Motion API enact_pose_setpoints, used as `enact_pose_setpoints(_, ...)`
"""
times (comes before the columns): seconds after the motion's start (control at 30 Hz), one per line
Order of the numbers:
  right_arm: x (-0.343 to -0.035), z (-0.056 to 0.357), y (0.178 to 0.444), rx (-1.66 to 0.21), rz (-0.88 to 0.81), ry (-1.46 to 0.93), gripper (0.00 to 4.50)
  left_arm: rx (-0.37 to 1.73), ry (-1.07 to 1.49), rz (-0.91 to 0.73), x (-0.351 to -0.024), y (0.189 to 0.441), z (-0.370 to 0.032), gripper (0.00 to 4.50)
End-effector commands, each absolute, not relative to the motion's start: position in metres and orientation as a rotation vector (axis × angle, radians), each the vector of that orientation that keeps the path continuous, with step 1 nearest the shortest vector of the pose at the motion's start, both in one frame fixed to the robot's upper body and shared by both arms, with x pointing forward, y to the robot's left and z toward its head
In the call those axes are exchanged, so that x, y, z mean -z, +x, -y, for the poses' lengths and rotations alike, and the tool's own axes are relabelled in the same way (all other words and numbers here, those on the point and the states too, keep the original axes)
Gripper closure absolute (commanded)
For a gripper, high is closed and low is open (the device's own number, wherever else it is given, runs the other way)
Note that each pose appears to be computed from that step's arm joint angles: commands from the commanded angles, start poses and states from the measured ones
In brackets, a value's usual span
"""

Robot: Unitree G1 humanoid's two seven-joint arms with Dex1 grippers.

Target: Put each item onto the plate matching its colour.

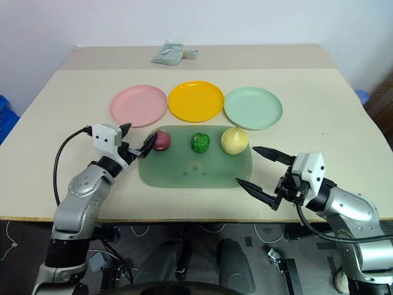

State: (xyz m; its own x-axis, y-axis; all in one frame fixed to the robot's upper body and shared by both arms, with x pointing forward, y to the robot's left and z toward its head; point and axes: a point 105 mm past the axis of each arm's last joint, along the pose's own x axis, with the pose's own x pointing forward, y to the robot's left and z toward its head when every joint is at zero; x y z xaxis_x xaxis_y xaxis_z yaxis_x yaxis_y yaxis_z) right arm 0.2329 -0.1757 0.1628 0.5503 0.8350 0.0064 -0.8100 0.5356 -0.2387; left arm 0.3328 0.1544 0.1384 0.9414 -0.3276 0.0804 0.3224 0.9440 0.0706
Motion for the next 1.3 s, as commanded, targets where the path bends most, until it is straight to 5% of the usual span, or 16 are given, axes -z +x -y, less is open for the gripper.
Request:
enact_pose_setpoints(0.03,-0.172,0.171,0.236,-1.002,0.17,-0.257,0.05,0.314,0.081,0.116,-0.148,0.338,-0.152,0.0)
enact_pose_setpoints(0.57,-0.176,0.169,0.241,-0.98,0.2,-0.267,0.05,0.422,0.036,0.008,-0.131,0.358,-0.122,0.0)
enact_pose_setpoints(0.83,-0.182,0.169,0.244,-0.958,0.21,-0.283,0.0,0.46,0.041,-0.007,-0.127,0.361,-0.115,3.56)
enact_pose_setpoints(1.23,-0.192,0.163,0.25,-0.934,0.232,-0.291,0.0,0.357,0.006,0.076,-0.169,0.382,-0.142,3.56)
enact_pose_setpoints(1.3,-0.193,0.163,0.251,-0.93,0.234,-0.292,0.0,0.384,0.001,0.063,-0.166,0.378,-0.139,3.04)
